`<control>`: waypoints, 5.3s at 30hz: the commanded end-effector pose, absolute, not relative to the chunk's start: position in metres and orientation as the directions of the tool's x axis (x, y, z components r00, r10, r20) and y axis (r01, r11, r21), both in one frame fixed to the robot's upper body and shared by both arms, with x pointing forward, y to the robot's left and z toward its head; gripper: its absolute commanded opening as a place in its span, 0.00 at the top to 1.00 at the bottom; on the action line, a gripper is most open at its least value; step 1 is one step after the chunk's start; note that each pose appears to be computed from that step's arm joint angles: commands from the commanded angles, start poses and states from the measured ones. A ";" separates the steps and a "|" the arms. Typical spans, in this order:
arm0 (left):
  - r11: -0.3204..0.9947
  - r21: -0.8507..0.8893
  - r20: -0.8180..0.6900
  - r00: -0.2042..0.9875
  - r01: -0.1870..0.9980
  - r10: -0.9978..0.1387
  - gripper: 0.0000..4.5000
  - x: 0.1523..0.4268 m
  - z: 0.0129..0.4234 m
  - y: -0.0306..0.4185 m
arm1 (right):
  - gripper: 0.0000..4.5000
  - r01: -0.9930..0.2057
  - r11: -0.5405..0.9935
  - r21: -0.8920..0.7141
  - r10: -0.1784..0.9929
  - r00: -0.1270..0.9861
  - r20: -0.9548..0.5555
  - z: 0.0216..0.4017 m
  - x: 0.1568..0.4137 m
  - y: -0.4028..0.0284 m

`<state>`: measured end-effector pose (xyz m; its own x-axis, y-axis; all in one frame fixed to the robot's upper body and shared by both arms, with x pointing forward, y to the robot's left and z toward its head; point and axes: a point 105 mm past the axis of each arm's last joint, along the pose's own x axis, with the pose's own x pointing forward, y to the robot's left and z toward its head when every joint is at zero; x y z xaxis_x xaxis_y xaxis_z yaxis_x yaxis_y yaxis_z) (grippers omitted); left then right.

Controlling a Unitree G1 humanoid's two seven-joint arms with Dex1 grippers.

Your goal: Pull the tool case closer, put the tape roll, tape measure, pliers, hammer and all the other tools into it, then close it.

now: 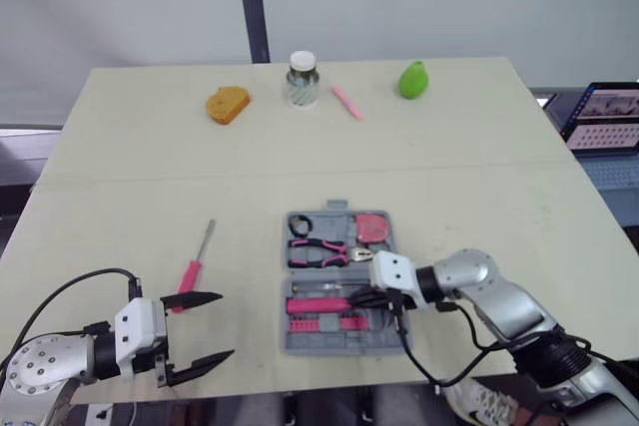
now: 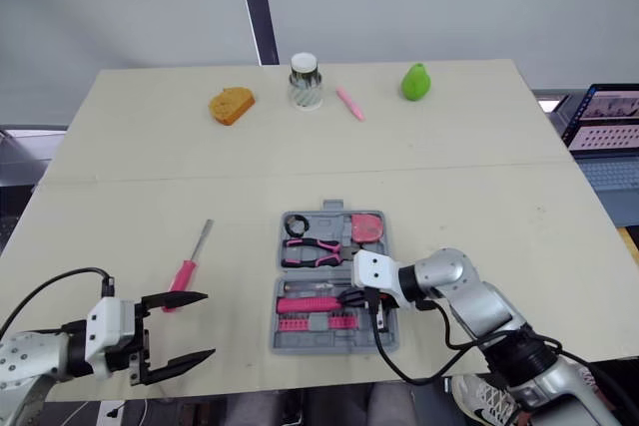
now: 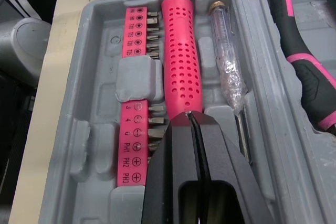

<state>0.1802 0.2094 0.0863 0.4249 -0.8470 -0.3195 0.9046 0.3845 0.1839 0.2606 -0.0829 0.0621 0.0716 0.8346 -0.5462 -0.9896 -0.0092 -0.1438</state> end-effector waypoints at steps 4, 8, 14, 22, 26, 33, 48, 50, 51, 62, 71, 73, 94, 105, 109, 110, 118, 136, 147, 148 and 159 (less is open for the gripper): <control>0.369 0.206 -0.307 0.418 0.906 -0.855 0.00 0.178 0.092 0.203 | 0.99 -0.988 -0.047 -0.148 0.844 0.040 -0.534 0.063 0.256 -0.076; 0.370 0.205 -0.308 0.419 0.906 -0.854 0.00 0.178 0.092 0.202 | 0.99 -0.987 -0.053 -0.148 0.850 0.034 -0.526 0.064 0.255 -0.073; 0.372 0.205 -0.308 0.420 0.905 -0.854 0.00 0.177 0.094 0.201 | 0.99 -0.988 -0.058 -0.142 0.841 0.029 -0.541 0.060 0.255 -0.072; 0.374 0.201 -0.311 0.421 0.905 -0.852 0.00 0.177 0.095 0.200 | 0.99 -0.990 -0.052 -0.128 0.814 0.032 -0.580 0.051 0.257 -0.077; 0.376 0.200 -0.311 0.422 0.905 -0.851 0.00 0.177 0.095 0.199 | 0.99 -0.992 -0.049 -0.118 0.803 0.031 -0.595 0.047 0.256 -0.078; 0.388 0.194 -0.307 0.432 0.901 -0.848 0.00 0.178 0.096 0.199 | 0.99 -0.995 -0.043 -0.093 0.774 0.025 -0.632 0.038 0.253 -0.084; 0.403 0.192 -0.303 0.444 0.895 -0.843 0.00 0.182 0.102 0.197 | 0.99 -1.000 0.005 0.003 0.750 0.002 -0.661 0.027 0.253 -0.086; 0.403 0.193 -0.304 0.445 0.895 -0.842 0.00 0.182 0.104 0.196 | 0.99 -1.000 0.007 0.022 0.744 -0.010 -0.668 0.024 0.251 -0.087; 0.403 0.193 -0.304 0.445 0.894 -0.842 0.00 0.182 0.104 0.196 | 0.99 -1.000 0.009 0.028 0.743 -0.012 -0.669 0.023 0.250 -0.087; 0.407 0.199 -0.309 0.451 0.891 -0.837 0.00 0.183 0.110 0.195 | 0.99 -0.997 0.040 0.064 0.735 -0.014 -0.678 0.009 0.251 -0.088; 0.404 0.202 -0.309 0.450 0.892 -0.838 0.00 0.186 0.112 0.194 | 0.99 -0.995 0.055 0.081 0.732 -0.015 -0.681 0.000 0.248 -0.091; 0.403 0.202 -0.308 0.448 0.893 -0.839 0.00 0.186 0.112 0.193 | 0.99 -0.995 0.054 0.079 0.733 -0.014 -0.681 0.001 0.247 -0.093; 0.479 0.176 -0.212 0.508 0.860 -0.835 0.00 0.208 0.123 0.185 | 0.99 -0.980 0.171 -0.104 0.827 0.200 -0.526 0.113 0.247 -0.124; 0.578 0.107 -0.243 0.585 0.809 -0.774 0.00 0.187 0.100 0.211 | 0.72 -0.922 0.385 0.043 0.769 0.295 -0.567 0.107 0.205 -0.190; 0.592 0.077 -0.281 0.587 0.802 -0.759 0.00 0.169 0.089 0.222 | 0.28 -0.887 0.448 0.110 0.739 0.299 -0.604 0.090 0.185 -0.210; 0.596 0.068 -0.291 0.587 0.800 -0.756 0.00 0.164 0.086 0.225 | 0.19 -0.879 0.461 0.124 0.734 0.298 -0.611 0.086 0.181 -0.214; 0.626 0.059 -0.310 0.610 0.778 -0.729 0.00 0.142 0.076 0.227 | 0.01 -0.841 0.528 0.120 0.717 0.365 -0.593 0.075 0.177 -0.225; 0.975 0.087 -0.286 0.943 0.204 -0.172 0.00 0.187 0.116 0.262 | 0.01 -0.898 0.404 -0.173 0.829 0.439 -0.345 0.128 0.200 -0.208; 0.986 0.075 -0.414 0.904 0.150 -0.106 0.00 0.230 0.107 0.281 | 0.01 -0.909 0.366 -0.199 0.841 0.415 -0.347 0.135 0.196 -0.206; 0.986 0.072 -0.424 0.899 0.153 -0.109 0.00 0.233 0.106 0.280 | 0.01 -0.907 0.369 -0.200 0.840 0.418 -0.346 0.135 0.196 -0.206; 0.991 0.076 -0.509 0.859 0.113 -0.059 0.00 0.263 0.093 0.272 | 0.01 -0.888 0.411 -0.206 0.818 0.459 -0.346 0.133 0.201 -0.205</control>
